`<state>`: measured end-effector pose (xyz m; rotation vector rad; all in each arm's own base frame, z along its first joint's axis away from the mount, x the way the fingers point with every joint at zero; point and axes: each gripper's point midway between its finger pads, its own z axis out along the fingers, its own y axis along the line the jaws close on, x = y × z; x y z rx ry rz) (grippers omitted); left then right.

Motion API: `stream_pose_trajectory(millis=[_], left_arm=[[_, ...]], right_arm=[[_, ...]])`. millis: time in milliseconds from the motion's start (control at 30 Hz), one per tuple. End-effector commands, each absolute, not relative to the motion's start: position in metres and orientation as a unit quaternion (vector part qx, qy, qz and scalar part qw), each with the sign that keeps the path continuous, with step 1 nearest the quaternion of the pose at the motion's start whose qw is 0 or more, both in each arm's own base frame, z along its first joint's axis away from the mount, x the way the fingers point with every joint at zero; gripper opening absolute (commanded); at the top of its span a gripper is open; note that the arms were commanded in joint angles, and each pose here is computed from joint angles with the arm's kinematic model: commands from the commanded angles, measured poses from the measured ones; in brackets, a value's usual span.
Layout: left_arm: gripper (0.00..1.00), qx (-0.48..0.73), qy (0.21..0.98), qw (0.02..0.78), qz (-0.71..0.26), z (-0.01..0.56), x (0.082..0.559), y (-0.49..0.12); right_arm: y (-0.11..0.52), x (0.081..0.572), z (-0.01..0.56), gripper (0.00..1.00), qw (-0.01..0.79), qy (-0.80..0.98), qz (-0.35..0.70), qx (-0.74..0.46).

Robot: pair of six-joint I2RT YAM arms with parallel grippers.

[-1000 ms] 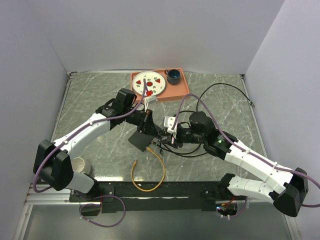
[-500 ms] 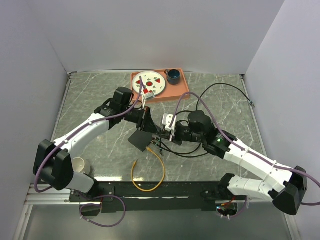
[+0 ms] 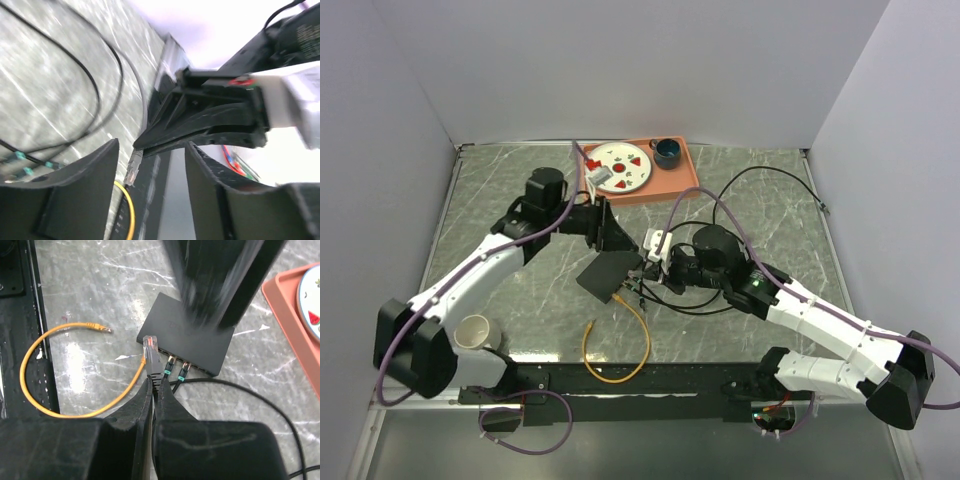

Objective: Insert the plug into the switch port

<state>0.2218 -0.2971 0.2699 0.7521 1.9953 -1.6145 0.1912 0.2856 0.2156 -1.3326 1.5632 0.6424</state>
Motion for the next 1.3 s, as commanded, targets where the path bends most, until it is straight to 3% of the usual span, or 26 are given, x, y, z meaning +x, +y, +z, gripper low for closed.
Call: stream_pose_trajectory(millis=[0,467,933,1000,1100,1133,1200,1267], left_arm=[[0.62,0.272,0.706,0.323,-0.569,0.299,0.232,-0.288],[0.54,0.27,0.733,0.296,-0.55,0.26,0.223,-0.283],[0.51,0.271,0.724,0.277,-0.57,0.258,0.221,-0.303],[0.47,0.276,0.718,0.285,-0.572,0.263,0.222,-0.308],[0.32,0.278,0.715,0.286,-0.574,0.264,0.223,-0.312],[0.19,0.278,0.715,0.282,-0.577,0.264,0.222,-0.313],[0.04,0.278,0.714,0.281,-0.578,0.265,0.223,-0.316],[0.01,0.277,0.715,0.278,-0.579,0.265,0.222,-0.317]], right_arm=[[0.286,0.195,0.23,0.0,0.497,0.643,0.265,-0.519],[0.271,0.217,0.258,0.0,0.547,0.658,0.264,-0.445],[0.274,0.217,0.265,0.0,0.549,0.656,0.274,-0.44],[0.273,0.216,0.265,0.0,0.548,0.656,0.274,-0.441],[0.273,0.215,0.266,0.0,0.548,0.655,0.277,-0.441],[0.274,0.215,0.266,0.0,0.548,0.654,0.279,-0.44],[0.274,0.214,0.265,0.0,0.547,0.654,0.28,-0.441],[0.274,0.215,0.263,0.0,0.545,0.656,0.28,-0.441]])
